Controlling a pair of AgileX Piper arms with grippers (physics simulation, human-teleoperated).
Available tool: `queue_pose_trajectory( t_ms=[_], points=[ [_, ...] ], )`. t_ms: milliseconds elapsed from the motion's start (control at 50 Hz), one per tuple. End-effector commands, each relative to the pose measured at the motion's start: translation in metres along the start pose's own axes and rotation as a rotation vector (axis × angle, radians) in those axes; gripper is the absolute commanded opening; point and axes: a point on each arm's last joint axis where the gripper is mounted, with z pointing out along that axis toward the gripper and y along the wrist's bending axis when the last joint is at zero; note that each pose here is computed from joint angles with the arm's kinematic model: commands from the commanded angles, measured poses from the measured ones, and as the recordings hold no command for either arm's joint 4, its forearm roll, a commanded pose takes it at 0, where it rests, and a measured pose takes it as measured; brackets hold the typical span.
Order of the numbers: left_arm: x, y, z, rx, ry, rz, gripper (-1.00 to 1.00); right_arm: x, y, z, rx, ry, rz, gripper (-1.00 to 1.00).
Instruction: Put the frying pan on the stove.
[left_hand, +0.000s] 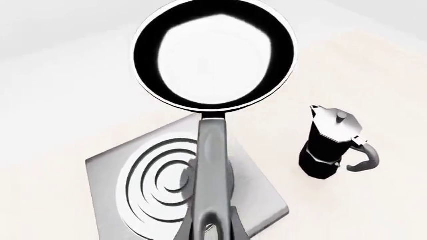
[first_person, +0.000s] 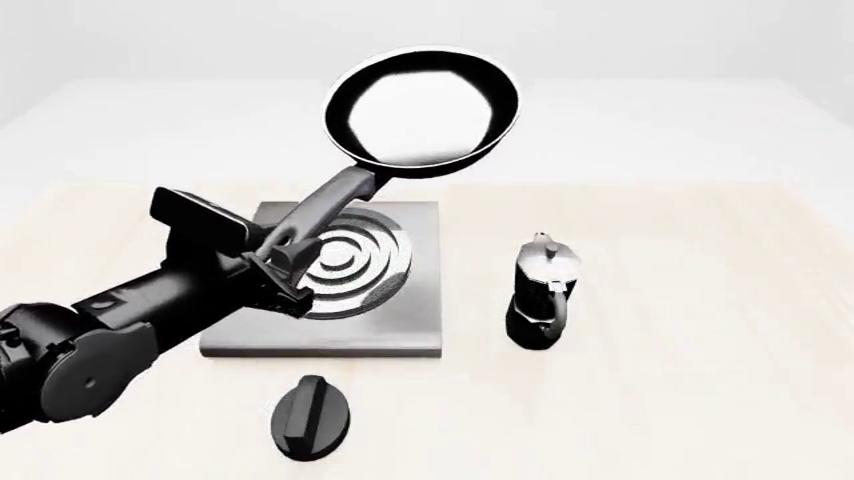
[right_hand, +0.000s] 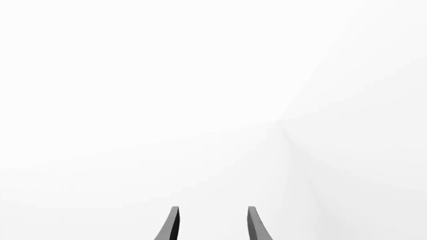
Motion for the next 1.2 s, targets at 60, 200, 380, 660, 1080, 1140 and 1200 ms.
queue_pose_trajectory(
  t_ms=[60, 200, 380, 660, 1080, 1140, 1200],
  points=[
    [0.004, 0.007, -0.013, -0.027, -0.013, -0.013, -1.0, 0.002, 0.001, 0.001, 0.003, -0.003, 0.0, 1.0],
    [0.006, 0.011, -0.019, -0.043, 0.001, -0.017, -1.0, 0.002, 0.0, 0.001, 0.003, -0.002, 0.001, 1.0],
    [0.011, 0.012, -0.027, -0.053, 0.012, -0.027, -1.0, 0.002, 0.001, 0.001, 0.003, -0.003, -0.001, 1.0],
    [0.016, 0.017, -0.04, -0.079, 0.048, -0.025, -1.0, 0.002, 0.0, 0.001, 0.004, -0.002, -0.002, 1.0],
    [0.026, 0.02, -0.054, -0.093, 0.123, -0.01, -1.0, 0.0, 0.0, 0.0, 0.0, 0.0, -0.005, 1.0],
    [0.029, 0.019, -0.054, -0.09, 0.13, -0.012, -1.0, -0.002, 0.001, -0.001, -0.002, -0.001, -0.006, 1.0],
    [0.03, 0.019, -0.055, -0.09, 0.135, -0.014, -1.0, -0.002, 0.001, -0.001, -0.001, -0.001, -0.007, 1.0]
  ],
)
